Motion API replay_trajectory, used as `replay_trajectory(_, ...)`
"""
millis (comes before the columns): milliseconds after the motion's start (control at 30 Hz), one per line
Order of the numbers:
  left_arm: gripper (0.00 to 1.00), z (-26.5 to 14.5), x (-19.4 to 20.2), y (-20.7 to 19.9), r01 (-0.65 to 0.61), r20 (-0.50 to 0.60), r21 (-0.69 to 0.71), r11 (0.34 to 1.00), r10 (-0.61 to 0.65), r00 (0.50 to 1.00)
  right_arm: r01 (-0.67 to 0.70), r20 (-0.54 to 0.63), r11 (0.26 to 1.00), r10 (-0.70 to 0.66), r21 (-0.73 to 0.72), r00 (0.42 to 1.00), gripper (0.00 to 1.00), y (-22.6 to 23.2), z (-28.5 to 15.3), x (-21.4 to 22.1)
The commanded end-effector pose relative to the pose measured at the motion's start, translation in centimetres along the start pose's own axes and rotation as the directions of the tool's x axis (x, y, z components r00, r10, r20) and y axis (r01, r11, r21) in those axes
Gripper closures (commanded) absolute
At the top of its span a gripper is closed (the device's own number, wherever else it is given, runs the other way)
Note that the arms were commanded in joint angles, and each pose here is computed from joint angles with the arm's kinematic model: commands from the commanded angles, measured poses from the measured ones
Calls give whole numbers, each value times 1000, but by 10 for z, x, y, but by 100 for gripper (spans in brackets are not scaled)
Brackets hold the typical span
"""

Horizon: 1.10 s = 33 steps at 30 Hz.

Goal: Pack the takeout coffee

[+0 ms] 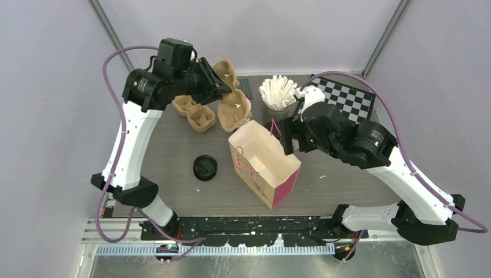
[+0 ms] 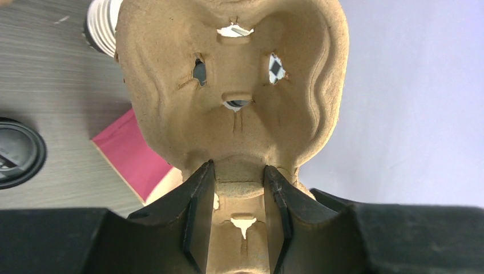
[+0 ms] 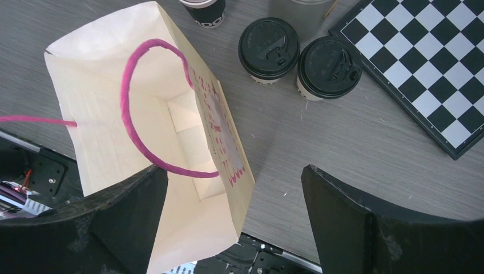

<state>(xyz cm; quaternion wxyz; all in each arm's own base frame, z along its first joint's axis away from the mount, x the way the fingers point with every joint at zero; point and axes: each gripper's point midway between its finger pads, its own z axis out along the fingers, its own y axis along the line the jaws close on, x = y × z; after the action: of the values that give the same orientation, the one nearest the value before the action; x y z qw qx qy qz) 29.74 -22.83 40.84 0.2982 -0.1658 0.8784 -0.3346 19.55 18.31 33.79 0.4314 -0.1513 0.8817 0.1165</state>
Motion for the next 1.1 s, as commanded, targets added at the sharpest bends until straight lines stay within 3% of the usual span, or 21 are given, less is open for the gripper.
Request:
replay_trajectory(0,73,-27,4,-33,50,17,133,990,-53,998,-44,34,999,43,15,998,9,-9,-11,-1)
replay_trajectory(1067,75,-36,68,-104,90,-120,302,949,-56,991,-137,78,986,130,94,988,9,-32,-24,3)
